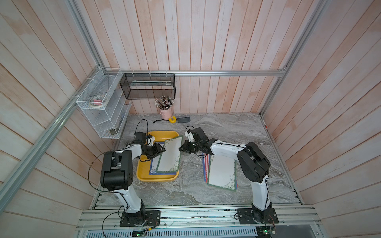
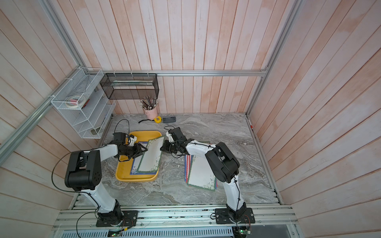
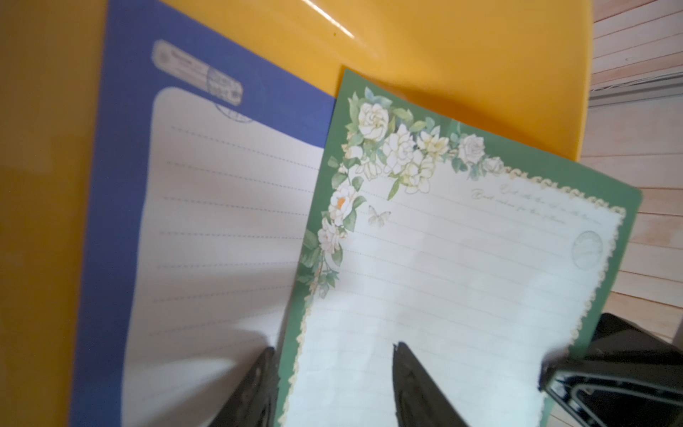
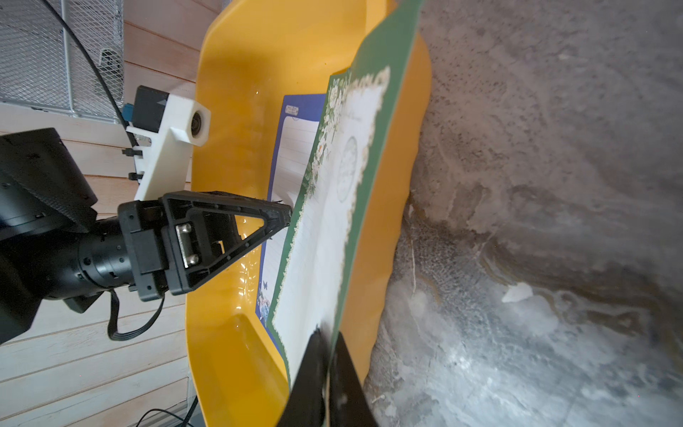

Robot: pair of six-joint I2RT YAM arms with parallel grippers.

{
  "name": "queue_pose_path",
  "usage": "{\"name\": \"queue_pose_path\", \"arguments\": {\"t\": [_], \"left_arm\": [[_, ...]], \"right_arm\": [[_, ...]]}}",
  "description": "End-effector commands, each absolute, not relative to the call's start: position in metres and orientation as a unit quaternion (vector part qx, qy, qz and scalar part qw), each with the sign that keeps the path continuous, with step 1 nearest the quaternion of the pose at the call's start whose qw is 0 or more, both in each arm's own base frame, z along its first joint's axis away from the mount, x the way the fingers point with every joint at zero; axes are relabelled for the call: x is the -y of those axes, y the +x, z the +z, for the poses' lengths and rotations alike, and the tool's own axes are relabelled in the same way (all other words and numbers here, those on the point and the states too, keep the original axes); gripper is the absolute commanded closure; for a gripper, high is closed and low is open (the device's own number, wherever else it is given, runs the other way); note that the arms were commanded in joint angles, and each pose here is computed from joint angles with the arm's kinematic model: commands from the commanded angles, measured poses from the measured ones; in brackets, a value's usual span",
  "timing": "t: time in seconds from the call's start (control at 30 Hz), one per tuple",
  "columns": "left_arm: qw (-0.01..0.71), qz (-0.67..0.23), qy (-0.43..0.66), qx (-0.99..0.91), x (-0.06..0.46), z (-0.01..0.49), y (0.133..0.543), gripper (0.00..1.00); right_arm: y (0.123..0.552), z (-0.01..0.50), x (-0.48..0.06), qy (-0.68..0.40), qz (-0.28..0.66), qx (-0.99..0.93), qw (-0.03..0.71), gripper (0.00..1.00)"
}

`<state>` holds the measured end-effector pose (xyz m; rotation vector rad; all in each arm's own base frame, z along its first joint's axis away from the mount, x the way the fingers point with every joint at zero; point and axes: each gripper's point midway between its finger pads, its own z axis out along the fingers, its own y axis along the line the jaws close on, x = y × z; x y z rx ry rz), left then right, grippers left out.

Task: Take out the stationery paper from the storage box
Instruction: Pick up the stationery paper from the storage box.

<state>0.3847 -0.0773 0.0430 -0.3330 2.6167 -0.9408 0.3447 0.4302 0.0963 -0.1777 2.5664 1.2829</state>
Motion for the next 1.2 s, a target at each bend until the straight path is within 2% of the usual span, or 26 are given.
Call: {"name": "queue_pose_path", "arguments": {"t": [0.0,0.17,0.27,0.4,0.87,0.97,1.03,1.17], "left_arm": [[0.148,-0.276,-0.114,-0.943,0.067,0.020,0.378,0.41],[0.137,-0.275,-0.094,-0.947,0.079,0.015,0.375,0.38],[0.140,-0.288,-0.088,-0.943,0.084,0.019,0.377,0.41],[0.159,-0.301,-0.085,-0.937,0.085,0.031,0.381,0.47],[0.165,-0.276,-0.101,-0.942,0.072,0.031,0.382,0.47],[0.164,-0.273,-0.101,-0.942,0.072,0.030,0.382,0.47],[0.163,-0.273,-0.101,-0.943,0.072,0.030,0.382,0.47],[0.172,-0.272,-0.100,-0.941,0.070,0.035,0.385,0.47]], "right_arm": [[0.343,0.084,-0.429,-0.057,0.444,-0.886,0.121,0.91],[0.343,0.086,-0.431,-0.061,0.448,-0.884,0.118,0.95],[0.343,0.089,-0.432,-0.062,0.449,-0.883,0.119,1.00],[0.343,0.096,-0.433,-0.065,0.453,-0.881,0.123,1.00],[0.348,0.127,-0.426,-0.083,0.426,-0.886,0.165,1.00],[0.348,0.128,-0.427,-0.085,0.423,-0.886,0.167,0.96],[0.347,0.130,-0.428,-0.087,0.422,-0.887,0.167,1.00],[0.348,0.140,-0.427,-0.094,0.411,-0.888,0.183,1.00]]}}
